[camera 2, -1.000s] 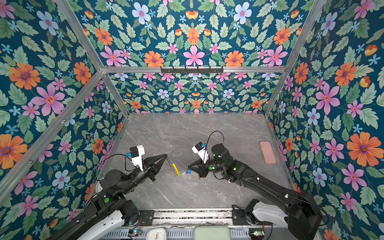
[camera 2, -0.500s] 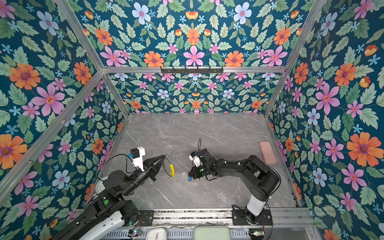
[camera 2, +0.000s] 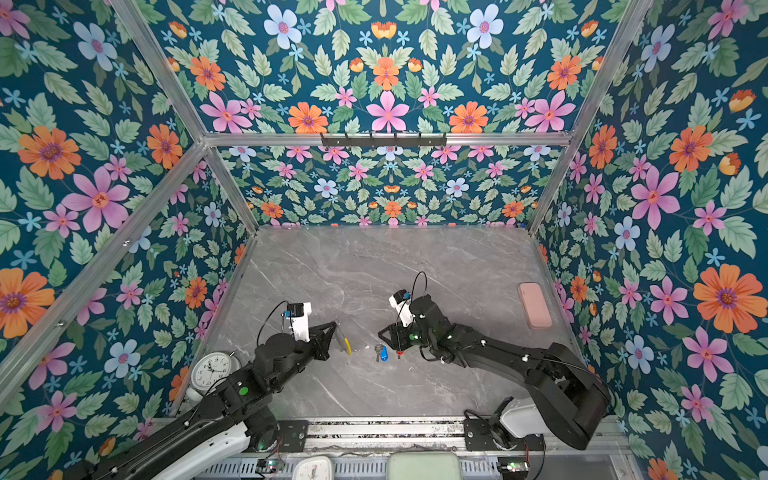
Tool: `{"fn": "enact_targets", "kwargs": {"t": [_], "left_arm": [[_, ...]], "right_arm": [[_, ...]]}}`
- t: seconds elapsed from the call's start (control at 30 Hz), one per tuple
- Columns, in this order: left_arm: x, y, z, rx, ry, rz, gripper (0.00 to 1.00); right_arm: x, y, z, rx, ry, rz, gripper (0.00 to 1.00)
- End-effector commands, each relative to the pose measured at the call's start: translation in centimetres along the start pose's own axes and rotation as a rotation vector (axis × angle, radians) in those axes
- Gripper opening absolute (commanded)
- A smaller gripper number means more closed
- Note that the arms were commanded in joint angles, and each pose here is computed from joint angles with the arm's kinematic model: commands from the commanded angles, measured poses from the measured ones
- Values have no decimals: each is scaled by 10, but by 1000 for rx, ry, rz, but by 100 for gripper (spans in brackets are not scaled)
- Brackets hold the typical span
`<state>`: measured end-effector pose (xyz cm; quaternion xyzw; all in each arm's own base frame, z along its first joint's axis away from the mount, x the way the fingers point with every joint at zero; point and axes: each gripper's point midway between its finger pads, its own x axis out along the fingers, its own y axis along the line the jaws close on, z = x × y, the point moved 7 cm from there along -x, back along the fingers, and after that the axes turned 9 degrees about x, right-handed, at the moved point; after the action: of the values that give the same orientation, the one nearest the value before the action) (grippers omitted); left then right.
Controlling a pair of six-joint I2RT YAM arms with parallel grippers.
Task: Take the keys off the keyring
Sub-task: 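Lower the ring and keys onto the table and open both grippers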
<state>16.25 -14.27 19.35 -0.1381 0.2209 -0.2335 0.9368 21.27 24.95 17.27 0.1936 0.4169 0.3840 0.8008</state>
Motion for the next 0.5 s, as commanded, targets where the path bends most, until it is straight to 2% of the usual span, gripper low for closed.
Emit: {"fn": "enact_targets", "kwargs": {"t": [0.0, 0.1, 0.17, 0.2, 0.3, 0.33, 0.37, 0.4, 0.43, 0.47], "left_arm": [[5, 6, 1, -52, -25, 60, 0], [15, 10, -2, -37, 5, 97, 0], [24, 14, -4, -36, 18, 107, 22], [29, 17, -6, -42, 23, 101, 30], [41, 26, -3, -82, 9, 78, 42], [44, 30, -1, -98, 3, 79, 45], [45, 32, 2, -105, -11, 70, 67], [45, 31, 7, -100, -28, 61, 99], [44, 30, 14, -94, -46, 61, 100], [43, 28, 20, -83, -63, 57, 100]], "right_arm": [[-15, 1, 5, -33, -47, -51, 49], [-26, 7, 8, -51, -70, -43, 51], [-30, 9, 10, -55, -86, -41, 52], [-32, 9, 10, -54, -92, -38, 53], [-37, 12, 11, -53, -112, -25, 57], [-39, 13, 11, -54, -120, -27, 63], [-42, 13, 12, -55, -127, -31, 66], [-45, 14, 12, -56, -140, -30, 74], [-49, 14, 13, -59, -156, -34, 81], [-53, 14, 14, -63, -174, -41, 82]]}}
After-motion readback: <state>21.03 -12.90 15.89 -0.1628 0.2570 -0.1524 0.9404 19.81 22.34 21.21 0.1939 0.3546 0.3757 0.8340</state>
